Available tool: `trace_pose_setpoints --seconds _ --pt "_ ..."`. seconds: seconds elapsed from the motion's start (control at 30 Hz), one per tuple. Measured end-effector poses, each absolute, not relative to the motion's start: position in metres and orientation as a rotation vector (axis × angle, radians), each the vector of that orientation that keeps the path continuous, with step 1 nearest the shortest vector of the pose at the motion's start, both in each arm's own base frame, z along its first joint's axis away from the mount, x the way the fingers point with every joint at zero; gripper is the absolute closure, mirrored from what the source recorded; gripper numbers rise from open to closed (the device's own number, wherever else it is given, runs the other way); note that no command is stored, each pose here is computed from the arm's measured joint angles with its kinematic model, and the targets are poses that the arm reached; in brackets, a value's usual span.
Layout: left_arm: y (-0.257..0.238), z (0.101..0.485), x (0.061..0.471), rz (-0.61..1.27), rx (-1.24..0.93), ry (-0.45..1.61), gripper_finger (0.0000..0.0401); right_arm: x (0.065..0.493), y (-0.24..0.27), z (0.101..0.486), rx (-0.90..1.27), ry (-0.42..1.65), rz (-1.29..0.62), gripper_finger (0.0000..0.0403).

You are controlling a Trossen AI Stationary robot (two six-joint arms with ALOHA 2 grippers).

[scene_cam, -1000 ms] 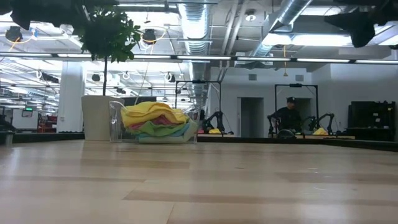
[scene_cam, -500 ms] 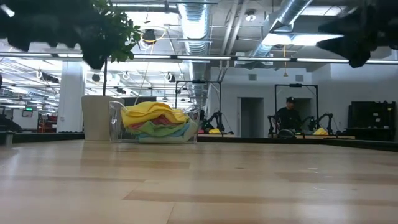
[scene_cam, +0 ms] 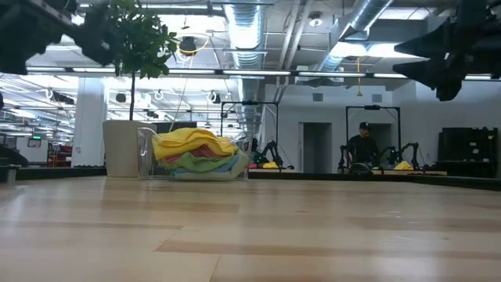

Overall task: Fold microfiber towels
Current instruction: Return to Home Position

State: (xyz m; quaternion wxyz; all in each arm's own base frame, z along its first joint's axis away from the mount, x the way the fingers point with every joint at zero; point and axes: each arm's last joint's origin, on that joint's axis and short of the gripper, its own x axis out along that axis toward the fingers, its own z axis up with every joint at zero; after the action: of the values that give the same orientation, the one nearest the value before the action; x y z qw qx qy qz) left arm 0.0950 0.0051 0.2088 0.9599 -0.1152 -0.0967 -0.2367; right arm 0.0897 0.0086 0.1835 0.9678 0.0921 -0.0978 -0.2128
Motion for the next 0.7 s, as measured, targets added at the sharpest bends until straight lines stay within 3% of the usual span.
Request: trace_pose_setpoints --seconds 0.13,0.33,0.7 --pt "0.006 0.195 0.09 -0.384 -0.251 -0.099 0.0124 0.09 0.008 0.181 0.169 -0.17 -0.439 0.0127" --pt "0.005 0.192 0.089 -0.408 -0.254 -0.072 0.0124 0.091 0.008 0.174 0.27 -0.138 -0.435 0.0127" --pt "0.006 0.177 0.09 -0.351 -0.6 0.131 0.0124 0.091 0.008 0.171 0.264 -0.113 -0.439 0.0127"
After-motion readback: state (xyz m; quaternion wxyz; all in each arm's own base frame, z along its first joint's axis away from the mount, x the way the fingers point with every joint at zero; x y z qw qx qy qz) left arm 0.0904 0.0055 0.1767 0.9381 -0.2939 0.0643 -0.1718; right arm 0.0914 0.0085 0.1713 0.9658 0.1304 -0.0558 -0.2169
